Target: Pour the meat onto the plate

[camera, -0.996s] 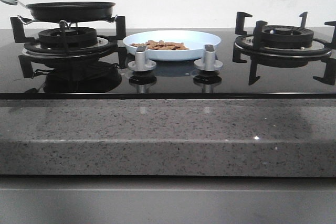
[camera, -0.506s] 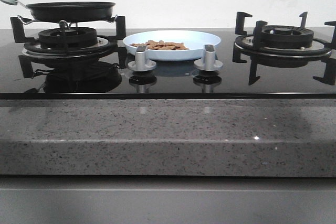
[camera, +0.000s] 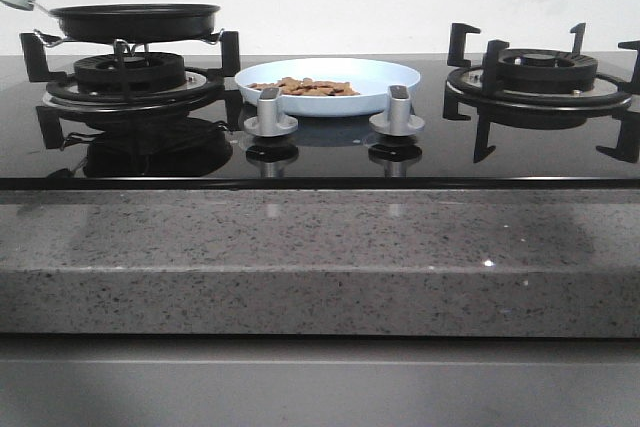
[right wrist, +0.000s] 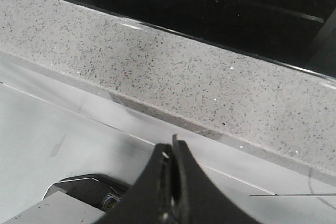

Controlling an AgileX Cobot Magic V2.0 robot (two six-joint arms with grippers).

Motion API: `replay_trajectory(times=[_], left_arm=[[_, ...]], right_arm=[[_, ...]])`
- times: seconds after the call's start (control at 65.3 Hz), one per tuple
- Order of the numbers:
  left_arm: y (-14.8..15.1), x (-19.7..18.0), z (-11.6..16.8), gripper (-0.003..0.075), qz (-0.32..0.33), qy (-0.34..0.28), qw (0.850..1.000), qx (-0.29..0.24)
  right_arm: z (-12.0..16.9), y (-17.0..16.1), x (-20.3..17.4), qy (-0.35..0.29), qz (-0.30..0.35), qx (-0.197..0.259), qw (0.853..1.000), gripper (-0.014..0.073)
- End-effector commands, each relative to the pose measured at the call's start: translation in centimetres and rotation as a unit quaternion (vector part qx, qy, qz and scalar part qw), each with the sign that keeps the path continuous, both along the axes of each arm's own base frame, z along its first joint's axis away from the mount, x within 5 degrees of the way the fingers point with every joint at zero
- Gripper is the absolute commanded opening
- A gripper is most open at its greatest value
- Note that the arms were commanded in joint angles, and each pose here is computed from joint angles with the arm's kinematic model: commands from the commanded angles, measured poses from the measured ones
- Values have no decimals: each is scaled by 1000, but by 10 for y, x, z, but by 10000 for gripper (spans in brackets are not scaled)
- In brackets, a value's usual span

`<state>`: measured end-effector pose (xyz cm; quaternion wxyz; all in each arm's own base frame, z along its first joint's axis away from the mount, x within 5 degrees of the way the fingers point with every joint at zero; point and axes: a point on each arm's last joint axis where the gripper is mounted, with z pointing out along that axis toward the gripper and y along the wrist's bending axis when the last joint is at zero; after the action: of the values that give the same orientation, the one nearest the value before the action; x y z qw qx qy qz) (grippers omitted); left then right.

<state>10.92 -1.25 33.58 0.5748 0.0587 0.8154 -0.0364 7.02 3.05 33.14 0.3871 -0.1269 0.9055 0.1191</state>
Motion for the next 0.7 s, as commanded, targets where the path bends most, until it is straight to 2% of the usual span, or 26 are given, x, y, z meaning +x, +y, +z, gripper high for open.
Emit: replay_trajectory(times=[0.0,0.184,0.46,0.689], left_arm=[[5,-19,1,-20,24,-100,995,-13],[7,-45,-36,-20,35,-157,987,-17],[11,-52,-88,-20,62,-199,977,-46],[12,-55,-117,-20,63,-239,967,-57]], right_arm=[[11,0,3,-34,-4,10,999,-69],[11,0,3,-34,-4,10,999,-69],[11,0,3,-34,-4,10,999,-69],[11,0,3,-34,-4,10,999,-69]])
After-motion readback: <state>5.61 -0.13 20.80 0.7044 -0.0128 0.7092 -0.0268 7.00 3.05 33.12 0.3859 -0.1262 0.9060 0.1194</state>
